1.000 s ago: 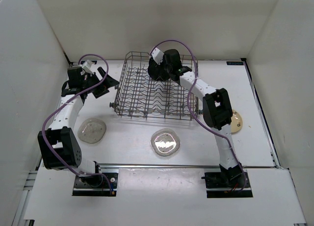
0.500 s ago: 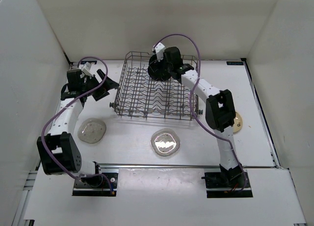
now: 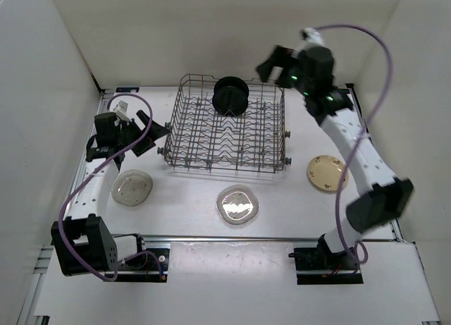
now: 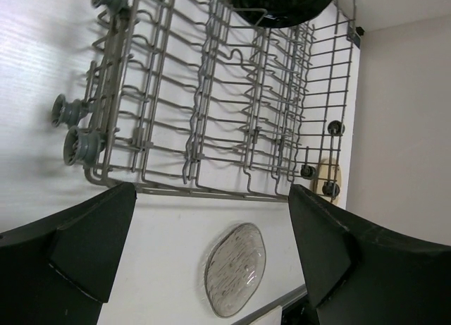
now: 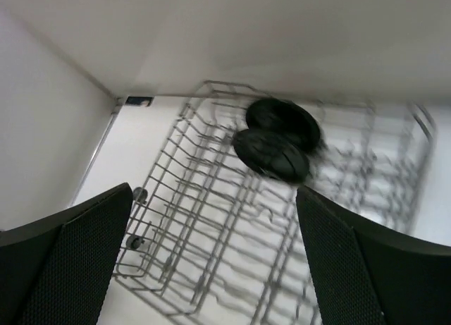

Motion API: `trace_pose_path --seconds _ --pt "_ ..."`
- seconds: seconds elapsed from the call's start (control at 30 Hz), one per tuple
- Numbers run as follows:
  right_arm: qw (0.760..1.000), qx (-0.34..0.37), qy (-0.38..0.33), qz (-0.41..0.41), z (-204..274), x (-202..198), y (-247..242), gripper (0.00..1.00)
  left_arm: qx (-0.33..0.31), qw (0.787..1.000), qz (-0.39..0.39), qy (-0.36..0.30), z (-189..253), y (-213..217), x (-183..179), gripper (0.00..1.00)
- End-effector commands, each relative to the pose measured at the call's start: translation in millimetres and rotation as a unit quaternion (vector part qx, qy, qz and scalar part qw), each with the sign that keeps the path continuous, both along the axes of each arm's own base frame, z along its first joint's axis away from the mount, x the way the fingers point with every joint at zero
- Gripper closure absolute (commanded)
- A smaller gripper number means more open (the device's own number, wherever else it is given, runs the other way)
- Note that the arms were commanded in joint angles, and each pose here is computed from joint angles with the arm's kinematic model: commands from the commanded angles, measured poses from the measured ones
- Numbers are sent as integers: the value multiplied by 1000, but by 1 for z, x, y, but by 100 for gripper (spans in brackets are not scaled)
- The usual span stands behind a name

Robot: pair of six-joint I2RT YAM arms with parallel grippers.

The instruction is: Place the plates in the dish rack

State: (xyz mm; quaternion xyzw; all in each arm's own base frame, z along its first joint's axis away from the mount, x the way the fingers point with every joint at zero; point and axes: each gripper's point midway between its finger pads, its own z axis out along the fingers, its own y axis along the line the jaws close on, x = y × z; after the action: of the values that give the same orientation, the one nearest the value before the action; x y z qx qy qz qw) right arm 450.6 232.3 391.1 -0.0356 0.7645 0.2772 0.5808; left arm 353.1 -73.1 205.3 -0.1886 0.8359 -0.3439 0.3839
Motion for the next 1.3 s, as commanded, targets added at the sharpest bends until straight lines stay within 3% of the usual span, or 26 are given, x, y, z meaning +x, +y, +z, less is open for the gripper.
trace_pose_path --seconds 0.0,0.07,0.1,0.2,0.23,0.27,0.33,0.47,0.63,0.77,0.93,1.07,1.13,1.27 --pt "976 152 118 -102 -45 -24 -71 0 5 1000 28 -4 2 7 0 0" --pt "953 226 130 -156 -47 -44 -128 0 5 1000 28 -4 2 7 0 0" --pt "939 238 176 -175 -92 -56 -145 0 4 1000 28 0 -2 7 -2 0" --pt "911 295 195 -214 -115 -90 -196 0 4 1000 28 5 -5 7 -1 0" --pt "888 310 222 -256 -151 -103 -220 0 3 1000 28 10 -9 7 0 0" --pt "883 320 212 -271 -153 -115 -227 0 3 999 33 10 -9 10 0 0" --pt "850 338 258 -312 -196 -137 -234 0 3 999 33 19 -14 11 4 0" --pt "816 355 289 -353 -244 -160 -238 0 0 999 29 19 -11 10 9 0" --pt "747 399 325 -421 -292 -192 -244 0 0 999 29 23 -13 10 12 0" --pt "707 352 373 -487 -328 -225 -254 0 0 999 29 23 -13 10 12 0" --pt "696 342 383 -501 -340 -233 -262 0 0 999 29 18 -10 10 11 0" --pt "703 360 362 -495 -343 -223 -267 0 1 999 29 14 -7 10 11 0" --pt "691 360 375 -502 -354 -224 -270 0 1 999 29 14 -7 10 11 0" --pt "686 370 386 -494 -364 -217 -273 7 1 999 33 14 -8 13 9 0"
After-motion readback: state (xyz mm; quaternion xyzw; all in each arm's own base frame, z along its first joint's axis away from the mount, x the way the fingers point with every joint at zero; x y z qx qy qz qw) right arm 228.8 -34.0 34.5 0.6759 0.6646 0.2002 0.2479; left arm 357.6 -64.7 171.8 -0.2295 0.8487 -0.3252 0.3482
